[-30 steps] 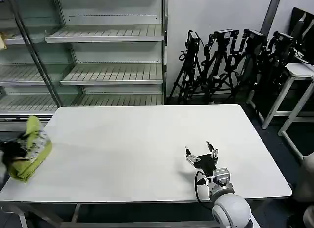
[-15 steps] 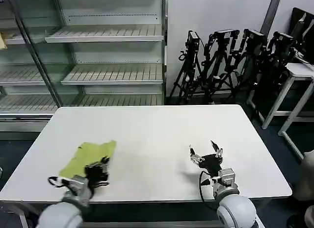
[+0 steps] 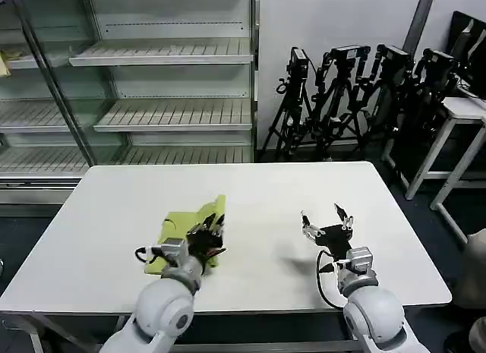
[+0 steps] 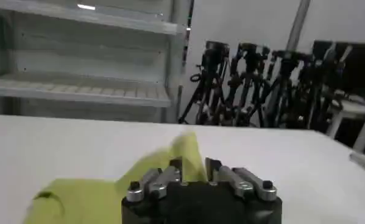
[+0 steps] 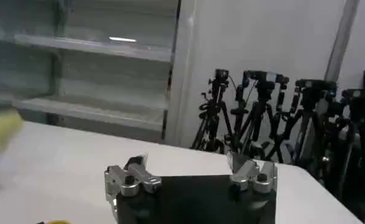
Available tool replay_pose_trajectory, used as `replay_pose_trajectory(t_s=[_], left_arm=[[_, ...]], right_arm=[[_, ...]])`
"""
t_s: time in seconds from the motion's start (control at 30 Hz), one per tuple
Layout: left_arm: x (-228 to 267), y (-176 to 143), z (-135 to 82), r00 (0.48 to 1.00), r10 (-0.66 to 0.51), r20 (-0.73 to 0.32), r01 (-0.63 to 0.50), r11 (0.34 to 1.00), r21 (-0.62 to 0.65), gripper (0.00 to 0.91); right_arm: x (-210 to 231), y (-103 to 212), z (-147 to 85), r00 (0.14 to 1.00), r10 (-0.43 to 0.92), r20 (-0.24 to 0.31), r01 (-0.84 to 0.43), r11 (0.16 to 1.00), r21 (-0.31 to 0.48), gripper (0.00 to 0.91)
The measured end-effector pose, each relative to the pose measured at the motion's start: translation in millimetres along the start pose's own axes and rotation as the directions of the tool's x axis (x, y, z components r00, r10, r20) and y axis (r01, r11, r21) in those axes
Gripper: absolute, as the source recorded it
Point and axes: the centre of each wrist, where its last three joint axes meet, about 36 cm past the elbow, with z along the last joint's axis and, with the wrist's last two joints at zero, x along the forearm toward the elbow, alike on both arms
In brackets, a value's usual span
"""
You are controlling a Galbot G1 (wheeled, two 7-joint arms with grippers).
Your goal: Fold and organize the clothes.
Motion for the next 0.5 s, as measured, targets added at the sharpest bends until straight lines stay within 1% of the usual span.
replay_pose_trajectory(t_s=[0.17,0.3,0.4,0.5], left_arm=[[-14,-19,-14,1.0,0.01,0.017,-0.011,0.998,0.055,0.907],[-21,-27,-25,0.999,0.017,0.037,-0.019,0.997,0.079,0.907],[-26,-24,-29,0.999,0.01,0.051,-0.013,0.997,0.072,0.907],[-31,-10,-30,0.996,-0.013,0.091,0.01,0.999,0.03,0.907]], right_arm=[[-17,-8,-4,0.999,0.021,0.031,-0.021,1.0,-0.003,0.907],[-30,-12,-9,0.998,0.027,0.048,-0.027,1.0,0.0,0.907],[-38,-10,-11,0.998,0.023,0.061,-0.023,1.0,-0.001,0.907],[-44,-8,-12,0.997,0.018,0.072,-0.017,1.0,-0.003,0.907]])
